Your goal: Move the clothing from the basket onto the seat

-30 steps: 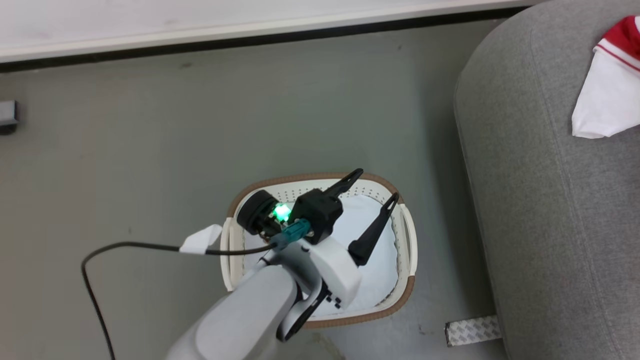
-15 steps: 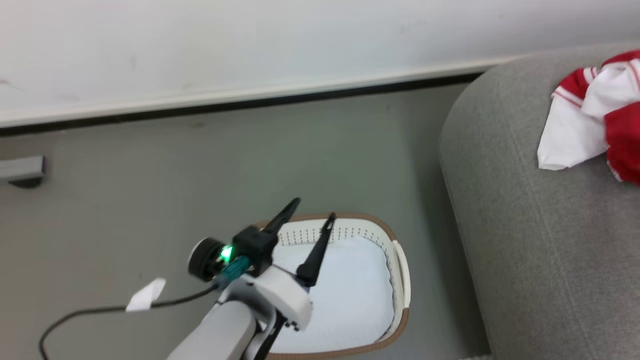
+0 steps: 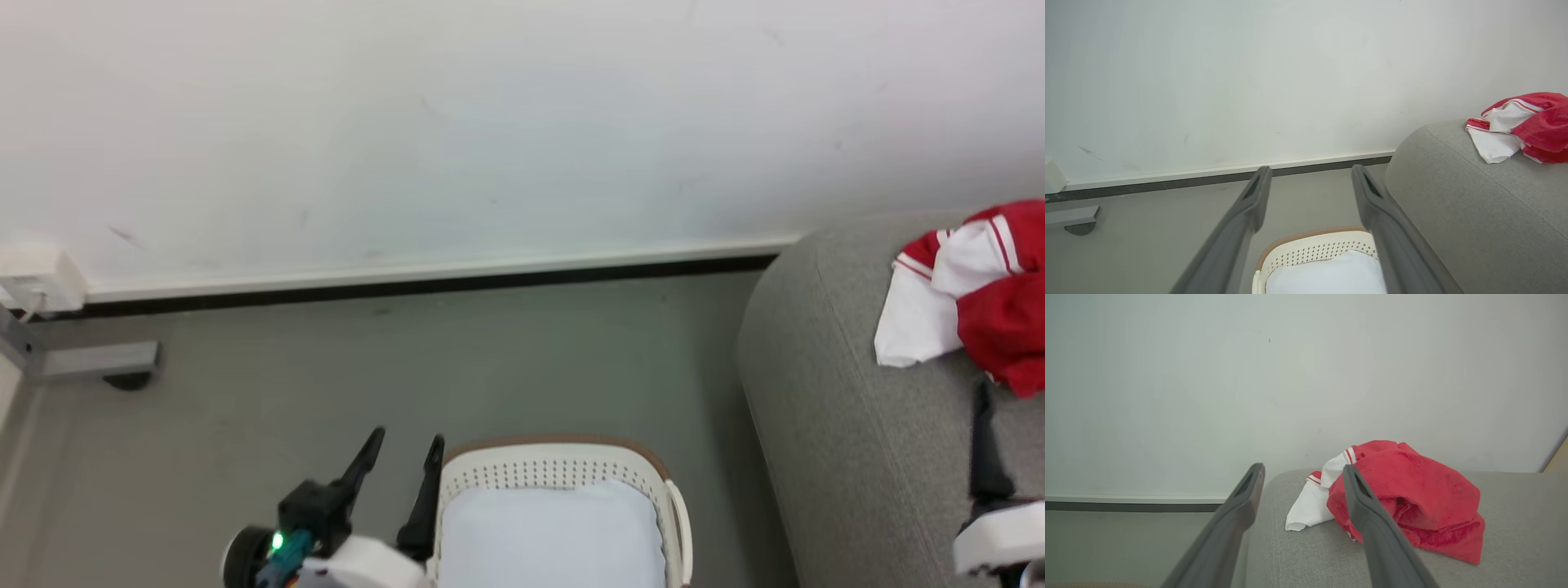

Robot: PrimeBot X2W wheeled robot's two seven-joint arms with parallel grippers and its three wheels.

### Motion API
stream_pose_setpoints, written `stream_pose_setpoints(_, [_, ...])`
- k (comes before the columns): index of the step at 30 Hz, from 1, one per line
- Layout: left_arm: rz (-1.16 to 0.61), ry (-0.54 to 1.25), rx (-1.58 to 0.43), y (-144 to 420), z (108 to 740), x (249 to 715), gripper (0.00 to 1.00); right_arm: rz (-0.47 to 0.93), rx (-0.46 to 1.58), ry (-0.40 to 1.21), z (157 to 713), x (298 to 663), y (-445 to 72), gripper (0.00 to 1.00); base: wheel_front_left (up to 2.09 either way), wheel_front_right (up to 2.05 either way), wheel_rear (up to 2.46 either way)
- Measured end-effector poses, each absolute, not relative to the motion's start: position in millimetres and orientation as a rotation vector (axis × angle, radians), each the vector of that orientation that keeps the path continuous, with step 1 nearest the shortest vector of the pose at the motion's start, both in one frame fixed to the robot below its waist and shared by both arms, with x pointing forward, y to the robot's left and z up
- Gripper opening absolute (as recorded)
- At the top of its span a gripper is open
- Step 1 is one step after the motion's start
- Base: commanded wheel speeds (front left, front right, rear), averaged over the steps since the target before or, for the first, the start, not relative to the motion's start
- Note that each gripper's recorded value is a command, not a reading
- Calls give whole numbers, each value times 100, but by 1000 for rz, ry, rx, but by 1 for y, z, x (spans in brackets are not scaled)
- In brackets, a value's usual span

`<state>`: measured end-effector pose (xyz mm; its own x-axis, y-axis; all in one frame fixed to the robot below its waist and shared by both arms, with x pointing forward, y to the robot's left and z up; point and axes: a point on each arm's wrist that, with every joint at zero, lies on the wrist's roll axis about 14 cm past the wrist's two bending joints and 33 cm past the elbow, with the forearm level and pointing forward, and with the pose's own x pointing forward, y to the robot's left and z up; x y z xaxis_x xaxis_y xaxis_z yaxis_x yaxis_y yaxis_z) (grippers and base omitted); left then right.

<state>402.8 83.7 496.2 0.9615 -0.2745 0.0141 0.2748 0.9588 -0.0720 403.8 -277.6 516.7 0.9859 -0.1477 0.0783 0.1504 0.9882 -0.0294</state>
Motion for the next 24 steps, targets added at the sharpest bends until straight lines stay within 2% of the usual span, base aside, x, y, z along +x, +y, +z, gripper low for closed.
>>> stream_pose_setpoints(11, [-111,9,-83,139,485,357,100,12,-1,-56,501,373,-206,100,0,0,0])
stream_pose_setpoints(24, [-83,26,-112,152,475,343,100,32,24,18,476,354,-193,100,0,0,0])
